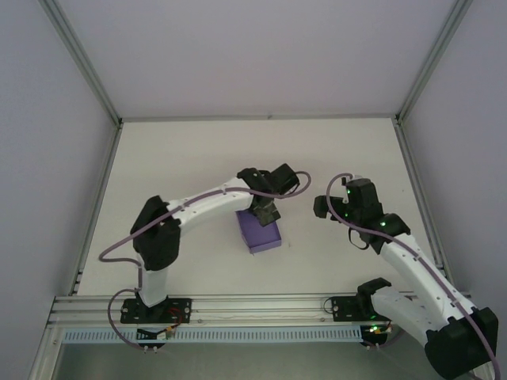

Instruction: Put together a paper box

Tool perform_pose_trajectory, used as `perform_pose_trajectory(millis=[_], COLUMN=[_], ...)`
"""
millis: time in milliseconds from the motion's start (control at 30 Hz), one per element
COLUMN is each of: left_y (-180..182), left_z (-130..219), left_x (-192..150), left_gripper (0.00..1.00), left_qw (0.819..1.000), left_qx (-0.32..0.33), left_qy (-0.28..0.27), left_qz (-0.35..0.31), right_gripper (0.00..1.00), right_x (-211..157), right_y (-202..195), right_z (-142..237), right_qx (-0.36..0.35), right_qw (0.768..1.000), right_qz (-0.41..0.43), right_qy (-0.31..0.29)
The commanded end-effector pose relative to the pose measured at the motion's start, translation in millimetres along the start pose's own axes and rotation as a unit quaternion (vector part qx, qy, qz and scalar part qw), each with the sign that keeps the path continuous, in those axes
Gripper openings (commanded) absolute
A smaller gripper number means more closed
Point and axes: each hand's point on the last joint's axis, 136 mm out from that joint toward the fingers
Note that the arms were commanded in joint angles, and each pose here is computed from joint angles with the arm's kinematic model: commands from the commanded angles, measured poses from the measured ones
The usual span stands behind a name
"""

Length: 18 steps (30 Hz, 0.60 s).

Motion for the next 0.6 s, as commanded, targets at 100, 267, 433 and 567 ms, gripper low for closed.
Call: perform_pose_trajectory(millis=[100,267,433,567], left_y=[74,142,173,163], left_z=[66,88,56,30], left_x=[38,-5,-96,-148], left_gripper=[1.0,1.0,1.0,1.0], left_qw=[0.965,0.891,0.824,0.803], left_qx=[-0.02,-0.026,0.019,0.043], left_qy=[-0.142,-0.211,-0.155,-0.088], left_qz=[0.221,0.401,0.544,0.588], right_gripper=[1.0,1.0,1.0,0.97], right_x=[21,28,-1,-7], right_y=[46,111,166,188], right_z=[-5,-21,-61,-97], right_qx=[0.126,0.256,0.33,0.356], right_qw=[0.985,0.91,0.786,0.746], right_qz=[0.119,0.322,0.522,0.557], right_qy=[-0.025,-0.039,0.014,0.076])
Point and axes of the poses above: each hand's point on the last joint's axis, 136 mm out from that joint toward the fingers, its own z axis back along the fingers, its own y axis along the line the jaws close on, x = y × z, and after that the axes turned 10 degrees about z, right-handed
